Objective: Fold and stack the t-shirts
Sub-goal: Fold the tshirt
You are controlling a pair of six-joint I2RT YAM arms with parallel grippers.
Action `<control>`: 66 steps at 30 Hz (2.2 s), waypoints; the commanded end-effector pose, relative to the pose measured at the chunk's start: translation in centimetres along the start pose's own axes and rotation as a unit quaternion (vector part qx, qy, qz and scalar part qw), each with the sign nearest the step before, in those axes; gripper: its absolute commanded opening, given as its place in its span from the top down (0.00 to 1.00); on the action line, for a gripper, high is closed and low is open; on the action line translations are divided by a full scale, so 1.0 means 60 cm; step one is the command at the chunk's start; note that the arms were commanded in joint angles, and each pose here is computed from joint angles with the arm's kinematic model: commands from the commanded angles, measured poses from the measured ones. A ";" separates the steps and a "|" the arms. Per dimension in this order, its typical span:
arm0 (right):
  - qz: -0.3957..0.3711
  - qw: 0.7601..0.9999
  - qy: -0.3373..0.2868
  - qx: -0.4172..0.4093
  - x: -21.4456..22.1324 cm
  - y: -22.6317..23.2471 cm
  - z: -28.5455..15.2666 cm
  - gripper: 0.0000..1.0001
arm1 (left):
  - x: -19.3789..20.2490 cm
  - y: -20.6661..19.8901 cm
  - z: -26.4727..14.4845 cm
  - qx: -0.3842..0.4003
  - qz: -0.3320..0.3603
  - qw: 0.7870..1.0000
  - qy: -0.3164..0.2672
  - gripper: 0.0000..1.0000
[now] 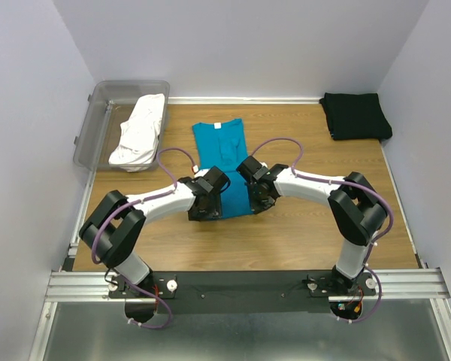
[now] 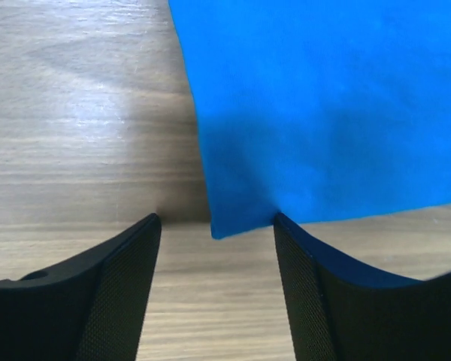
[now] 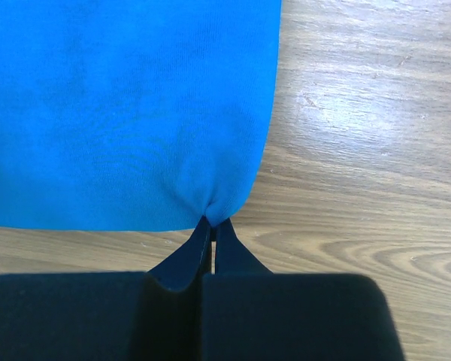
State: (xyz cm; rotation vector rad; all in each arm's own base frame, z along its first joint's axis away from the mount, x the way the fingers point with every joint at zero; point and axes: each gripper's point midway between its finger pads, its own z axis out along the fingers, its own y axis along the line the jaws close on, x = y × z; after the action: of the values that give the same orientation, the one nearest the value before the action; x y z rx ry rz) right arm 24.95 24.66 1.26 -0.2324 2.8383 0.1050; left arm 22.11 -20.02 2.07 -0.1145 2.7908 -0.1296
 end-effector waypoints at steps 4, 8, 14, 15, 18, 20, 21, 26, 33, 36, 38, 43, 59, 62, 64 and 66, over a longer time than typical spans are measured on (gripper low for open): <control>-0.040 0.994 0.073 0.076 0.084 -0.066 0.052 0.99 | 0.008 0.012 0.021 -0.042 0.003 0.999 0.008 0.35; -0.042 0.994 0.074 0.076 0.087 -0.069 0.051 0.99 | 0.026 0.020 0.034 -0.057 0.007 0.998 0.027 0.49; -0.046 0.994 0.068 0.070 0.083 -0.067 0.044 0.99 | 0.061 0.022 0.037 -0.052 0.009 0.997 0.049 0.85; -0.049 0.994 0.067 0.067 0.082 -0.065 0.044 0.99 | 0.062 0.020 0.037 -0.049 0.005 0.998 0.049 0.90; -0.053 0.995 0.062 0.060 0.074 -0.060 0.040 0.99 | 0.073 0.015 0.038 -0.039 0.009 0.998 0.057 1.00; -0.055 0.996 0.054 0.053 0.063 -0.053 0.034 0.99 | 0.072 0.003 0.032 -0.026 0.017 0.998 0.052 1.00; -0.057 0.996 0.051 0.049 0.059 -0.050 0.032 0.99 | 0.069 0.000 0.029 -0.025 0.018 0.998 0.047 1.00; -0.052 0.998 0.044 0.003 0.040 -0.015 0.012 0.99 | 0.052 -0.010 0.007 -0.020 0.011 0.999 0.031 1.00; -0.047 0.997 0.035 -0.042 0.032 0.011 -0.019 0.99 | 0.054 -0.032 -0.025 0.012 0.006 0.999 0.030 1.00; -0.060 0.996 0.040 -0.044 0.036 0.009 -0.018 0.99 | 0.057 -0.028 -0.036 0.009 0.004 1.000 0.029 1.00; -0.063 0.996 0.042 -0.040 0.037 0.008 -0.012 0.99 | 0.055 -0.028 -0.041 0.011 -0.001 1.000 0.025 1.00; -0.063 0.996 0.046 -0.046 0.042 0.010 -0.015 0.99 | 0.056 -0.036 -0.049 0.020 0.001 1.000 0.023 1.00; -0.072 0.991 0.082 -0.081 0.111 -0.027 -0.143 0.99 | 0.164 -0.096 -0.144 0.106 0.081 0.989 0.065 1.00; -0.082 0.987 0.113 -0.081 0.143 -0.044 -0.170 0.99 | 0.205 -0.097 -0.170 0.123 0.105 0.982 0.095 1.00; -0.082 0.984 0.126 -0.095 0.161 -0.048 -0.200 1.00 | 0.242 -0.105 -0.200 0.147 0.122 0.974 0.123 1.00; -0.084 0.981 0.136 -0.106 0.170 -0.050 -0.231 0.99 | 0.270 -0.114 -0.222 0.169 0.142 0.965 0.142 1.00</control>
State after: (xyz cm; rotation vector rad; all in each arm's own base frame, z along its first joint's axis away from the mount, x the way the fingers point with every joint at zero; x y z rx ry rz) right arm 15.65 20.90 9.12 -0.5008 2.9546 0.3486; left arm 6.95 -27.28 8.19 0.3368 2.8802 -0.4847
